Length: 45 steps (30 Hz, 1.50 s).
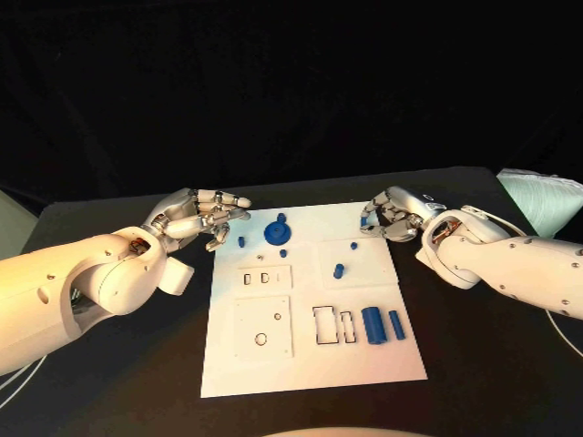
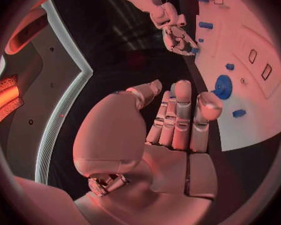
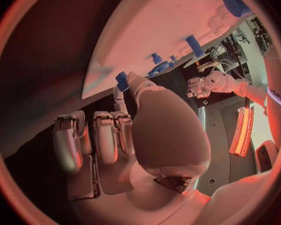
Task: Assemble the parts on the task board
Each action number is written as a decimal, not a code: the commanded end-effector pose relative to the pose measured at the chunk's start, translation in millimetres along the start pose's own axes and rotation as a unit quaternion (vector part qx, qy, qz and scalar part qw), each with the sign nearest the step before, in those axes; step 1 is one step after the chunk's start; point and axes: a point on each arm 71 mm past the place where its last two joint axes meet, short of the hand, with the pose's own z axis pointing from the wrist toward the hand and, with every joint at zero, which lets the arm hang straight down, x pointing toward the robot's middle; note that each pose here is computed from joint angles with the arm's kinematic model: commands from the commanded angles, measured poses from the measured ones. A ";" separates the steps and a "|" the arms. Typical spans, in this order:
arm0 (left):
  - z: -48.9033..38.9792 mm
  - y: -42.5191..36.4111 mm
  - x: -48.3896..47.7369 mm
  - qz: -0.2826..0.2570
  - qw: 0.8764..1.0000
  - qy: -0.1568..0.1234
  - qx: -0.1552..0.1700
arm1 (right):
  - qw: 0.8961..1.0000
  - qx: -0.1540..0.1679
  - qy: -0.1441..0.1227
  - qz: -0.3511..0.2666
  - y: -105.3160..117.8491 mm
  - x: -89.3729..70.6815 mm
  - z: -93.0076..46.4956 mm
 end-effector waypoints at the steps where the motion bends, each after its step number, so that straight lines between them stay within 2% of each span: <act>1: 0.3 -0.8 1.7 -0.002 1.000 0.008 0.003 | 0.999 0.009 -0.037 0.001 5.6 -4.8 -2.7; 4: 0.5 -0.7 1.4 -0.002 1.000 0.007 0.003 | 0.999 0.002 -0.041 0.008 15.3 -5.9 -5.2; 12: 1.5 -0.1 0.7 -0.002 1.000 0.006 0.002 | 0.998 -0.036 -0.039 0.035 60.1 -2.4 -12.9; 17: 2.7 0.5 0.4 -0.002 1.000 0.005 0.002 | 0.996 -0.069 -0.029 0.053 97.5 9.7 -13.1; 22: 4.3 0.8 1.7 -0.002 1.000 0.006 0.002 | 0.993 -0.100 -0.025 0.058 125.0 24.5 -10.2; 26: 5.8 1.0 2.9 -0.002 1.000 0.007 0.002 | 0.992 -0.115 -0.017 0.058 146.4 44.7 -8.1; 34: 7.2 1.3 3.6 -0.002 1.000 0.005 0.001 | 0.992 -0.119 0.000 0.042 170.0 78.9 -6.9; 45: 7.2 1.2 4.5 -0.001 1.000 0.007 0.001 | 0.993 -0.117 0.021 0.013 177.5 105.1 -5.6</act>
